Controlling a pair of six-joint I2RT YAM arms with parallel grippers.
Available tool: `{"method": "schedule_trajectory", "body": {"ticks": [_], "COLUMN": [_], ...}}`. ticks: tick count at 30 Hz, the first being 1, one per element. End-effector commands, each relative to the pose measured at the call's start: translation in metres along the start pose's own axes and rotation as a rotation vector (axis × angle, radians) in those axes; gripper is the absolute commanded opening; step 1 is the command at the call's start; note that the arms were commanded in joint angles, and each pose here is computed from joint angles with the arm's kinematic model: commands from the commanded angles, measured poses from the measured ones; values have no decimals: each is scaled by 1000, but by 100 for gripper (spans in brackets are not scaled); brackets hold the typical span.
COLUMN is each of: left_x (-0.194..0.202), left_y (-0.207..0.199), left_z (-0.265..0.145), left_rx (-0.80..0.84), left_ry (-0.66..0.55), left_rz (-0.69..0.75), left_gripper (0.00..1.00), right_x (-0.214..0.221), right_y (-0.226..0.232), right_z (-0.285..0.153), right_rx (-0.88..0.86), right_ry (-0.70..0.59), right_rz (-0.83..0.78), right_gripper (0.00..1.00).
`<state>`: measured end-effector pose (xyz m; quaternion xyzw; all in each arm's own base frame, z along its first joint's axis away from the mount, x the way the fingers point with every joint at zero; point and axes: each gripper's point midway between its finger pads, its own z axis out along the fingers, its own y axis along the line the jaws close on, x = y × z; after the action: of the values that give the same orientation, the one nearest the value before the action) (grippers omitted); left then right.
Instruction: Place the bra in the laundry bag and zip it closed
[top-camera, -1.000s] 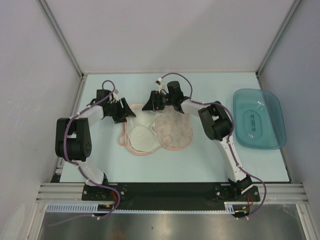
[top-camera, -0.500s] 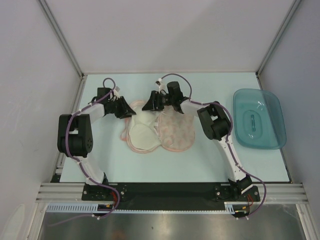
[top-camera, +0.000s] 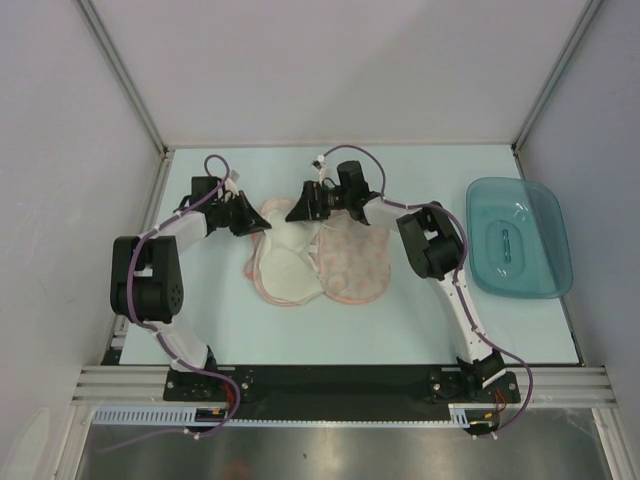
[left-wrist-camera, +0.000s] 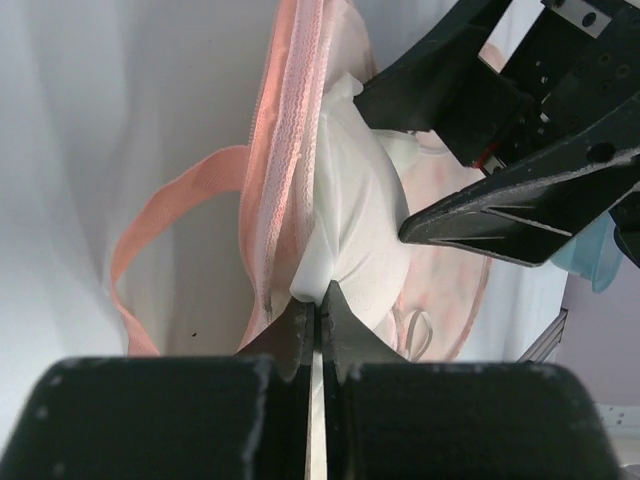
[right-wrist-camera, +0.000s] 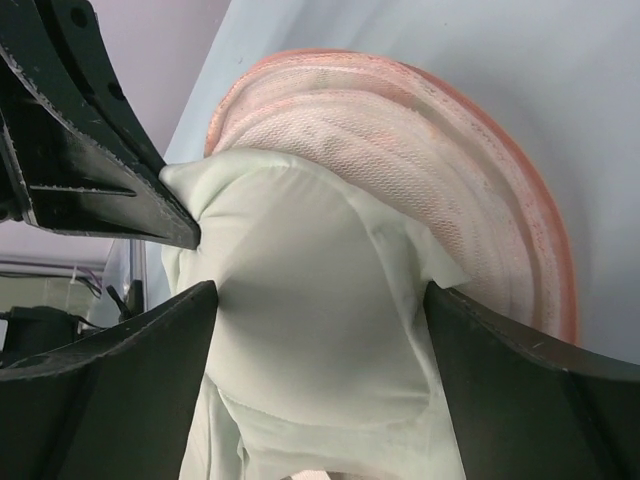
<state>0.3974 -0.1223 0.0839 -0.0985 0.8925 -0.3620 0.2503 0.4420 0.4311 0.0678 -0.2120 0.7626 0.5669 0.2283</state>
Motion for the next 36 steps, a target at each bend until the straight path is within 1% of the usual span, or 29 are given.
{"method": "schedule_trajectory", "body": {"ticks": [1, 5, 7, 10, 11, 12, 16, 20, 24, 28, 29, 31, 34, 36], "left_x": [-9, -7, -8, -7, -6, -6, -5, -6, -9, -13, -13, -15, -13, -11], "left_y": [-31, -37, -40, -36, -35, -32, -29, -24, -28, -31, -33, -33, -30, -24], "left_z": [-19, -23, -25, -25, -25, -24, -23, -19, -25, -34, -35, -37, -32, -28], "left_rx": [109, 139, 148, 119, 105, 91, 79, 63, 52, 27, 26, 9, 15, -9], "left_ry": [-50, -39, -43, -25, -15, -15, -11, -10, -36, -62, -69, -83, -68, -50], "left_rz": [116, 124, 133, 117, 107, 101, 92, 81, 77, 80, 79, 75, 51, 32], "left_gripper": [0, 0, 2, 9, 13, 21, 28, 27, 36, 41, 44, 47, 47, 46], "right_x": [-28, -36, -38, -42, -41, -42, -39, -37, -34, -33, -31, -32, -34, -34], "right_y": [29, 35, 36, 34, 33, 32, 30, 29, 30, 29, 30, 30, 33, 34], "right_z": [-17, -20, -21, -22, -22, -21, -20, -20, -17, -15, -13, -12, -13, -13], "right_rx": [-45, -77, -82, -70, -67, -67, -63, -63, -63, -60, -62, -60, -68, -71], "right_ry": [-26, -35, -34, -44, -44, -45, -46, -45, -38, -39, -34, -37, -41, -39], "right_rz": [-138, -179, -184, -181, -168, -163, -139, -127, -123, -125, -124, -122, -118, -118], "right_gripper": [93, 95, 97, 98, 98, 98, 97, 97, 96, 96, 96, 96, 96, 96]}}
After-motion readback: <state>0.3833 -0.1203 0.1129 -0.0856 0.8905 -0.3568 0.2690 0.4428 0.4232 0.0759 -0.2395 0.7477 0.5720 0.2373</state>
